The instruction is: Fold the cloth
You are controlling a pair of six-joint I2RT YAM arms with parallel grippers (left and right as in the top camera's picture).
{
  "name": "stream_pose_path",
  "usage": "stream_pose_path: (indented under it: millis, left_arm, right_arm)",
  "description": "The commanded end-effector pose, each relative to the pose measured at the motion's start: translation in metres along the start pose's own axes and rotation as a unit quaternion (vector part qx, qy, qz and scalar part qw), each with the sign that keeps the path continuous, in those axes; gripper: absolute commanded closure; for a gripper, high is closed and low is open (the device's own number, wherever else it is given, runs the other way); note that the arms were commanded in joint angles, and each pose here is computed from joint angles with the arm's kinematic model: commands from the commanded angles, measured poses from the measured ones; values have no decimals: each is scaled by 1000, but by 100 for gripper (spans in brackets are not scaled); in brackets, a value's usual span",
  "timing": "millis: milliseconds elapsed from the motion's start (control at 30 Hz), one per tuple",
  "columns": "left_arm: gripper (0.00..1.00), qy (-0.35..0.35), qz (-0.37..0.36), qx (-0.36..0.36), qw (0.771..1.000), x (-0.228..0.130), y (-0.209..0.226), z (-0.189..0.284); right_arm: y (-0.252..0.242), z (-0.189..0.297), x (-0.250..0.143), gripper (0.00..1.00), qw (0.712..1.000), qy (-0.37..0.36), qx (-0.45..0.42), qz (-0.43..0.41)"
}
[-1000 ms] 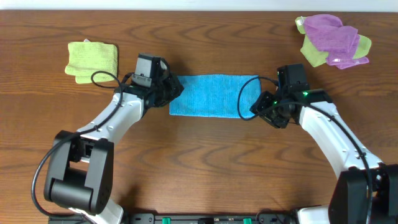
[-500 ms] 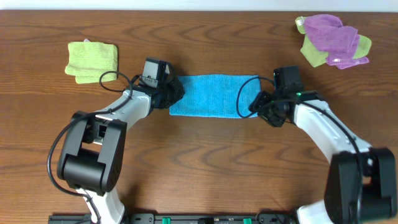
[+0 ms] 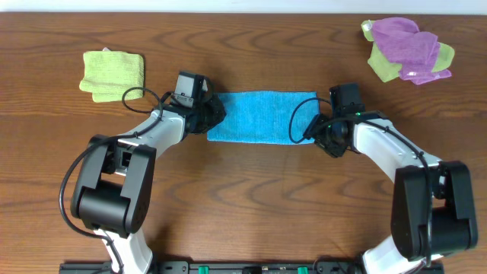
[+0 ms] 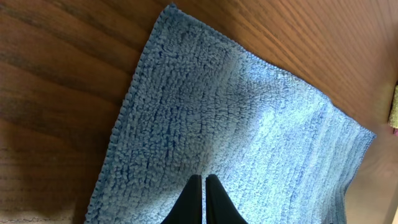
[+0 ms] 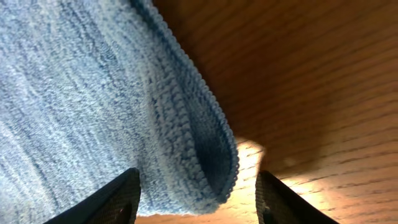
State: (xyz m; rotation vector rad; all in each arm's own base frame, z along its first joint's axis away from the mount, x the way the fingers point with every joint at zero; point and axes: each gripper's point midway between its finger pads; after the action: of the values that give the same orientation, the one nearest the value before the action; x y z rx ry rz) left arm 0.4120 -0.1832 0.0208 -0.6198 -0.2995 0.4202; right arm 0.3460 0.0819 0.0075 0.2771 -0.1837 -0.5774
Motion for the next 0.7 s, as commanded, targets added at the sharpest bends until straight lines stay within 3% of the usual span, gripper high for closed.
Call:
stream_pose_path:
  millis: [0,433,667]
  left_arm:
    - [94,-6,0,6,1000,4,-1,-4]
    - [94,-8,0,9,1000,5,0,-4]
    - [94,-7,2,16,1000,4,3,-4]
  right_arm:
    - [-7,-3,2,40,1000,-11,-20,-5]
    - [-6,-35,3,40,1000,1,-11,-8]
    - [-3,-40,2,46,1000,6,-4,-7]
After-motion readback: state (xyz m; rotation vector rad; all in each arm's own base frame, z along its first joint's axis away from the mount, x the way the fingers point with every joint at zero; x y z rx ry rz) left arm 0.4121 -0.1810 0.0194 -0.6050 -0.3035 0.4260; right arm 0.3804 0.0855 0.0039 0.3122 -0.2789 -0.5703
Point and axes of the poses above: each gripper's point midway between its finger pads, its own z axis back along the fingers, its own y axis along the line the jaws close on, x = y × z
